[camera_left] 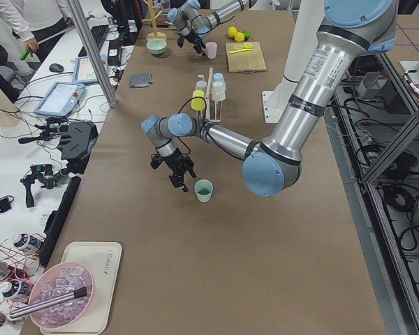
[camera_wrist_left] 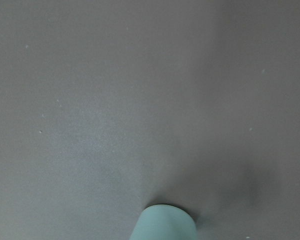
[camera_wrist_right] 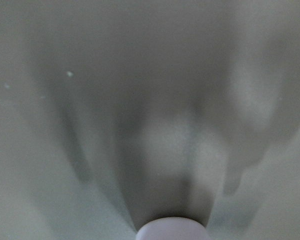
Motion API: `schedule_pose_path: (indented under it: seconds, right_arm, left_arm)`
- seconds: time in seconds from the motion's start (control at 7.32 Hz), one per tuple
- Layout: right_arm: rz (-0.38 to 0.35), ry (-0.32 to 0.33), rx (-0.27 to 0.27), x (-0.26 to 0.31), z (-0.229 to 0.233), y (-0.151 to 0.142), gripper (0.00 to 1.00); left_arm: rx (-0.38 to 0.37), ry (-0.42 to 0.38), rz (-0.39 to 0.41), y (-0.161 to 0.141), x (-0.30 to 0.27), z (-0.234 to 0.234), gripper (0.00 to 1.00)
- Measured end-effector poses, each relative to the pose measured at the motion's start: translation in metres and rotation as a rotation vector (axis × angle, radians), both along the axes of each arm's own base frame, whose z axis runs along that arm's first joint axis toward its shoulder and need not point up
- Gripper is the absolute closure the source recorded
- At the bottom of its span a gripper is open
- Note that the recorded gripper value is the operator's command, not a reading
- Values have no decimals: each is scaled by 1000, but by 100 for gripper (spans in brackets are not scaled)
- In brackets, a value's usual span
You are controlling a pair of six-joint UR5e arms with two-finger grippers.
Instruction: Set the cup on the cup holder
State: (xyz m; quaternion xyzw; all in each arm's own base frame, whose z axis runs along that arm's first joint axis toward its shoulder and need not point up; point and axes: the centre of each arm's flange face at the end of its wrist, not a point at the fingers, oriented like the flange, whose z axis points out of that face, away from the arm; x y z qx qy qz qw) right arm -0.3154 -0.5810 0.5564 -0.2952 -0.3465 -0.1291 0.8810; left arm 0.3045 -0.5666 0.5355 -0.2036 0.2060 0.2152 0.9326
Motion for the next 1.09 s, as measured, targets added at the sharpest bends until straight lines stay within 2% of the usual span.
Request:
schedule_pose_path:
  seconds: [0.41, 1.09]
  right_arm:
    - [-28, -2, -13, -10, 9, 10, 2]
    - [-59, -9, -39, -9, 17, 18, 6]
  left_arm:
    - [8, -34, 56, 2, 2, 15, 2]
    - [-11, -61, 101, 17, 24, 17, 2]
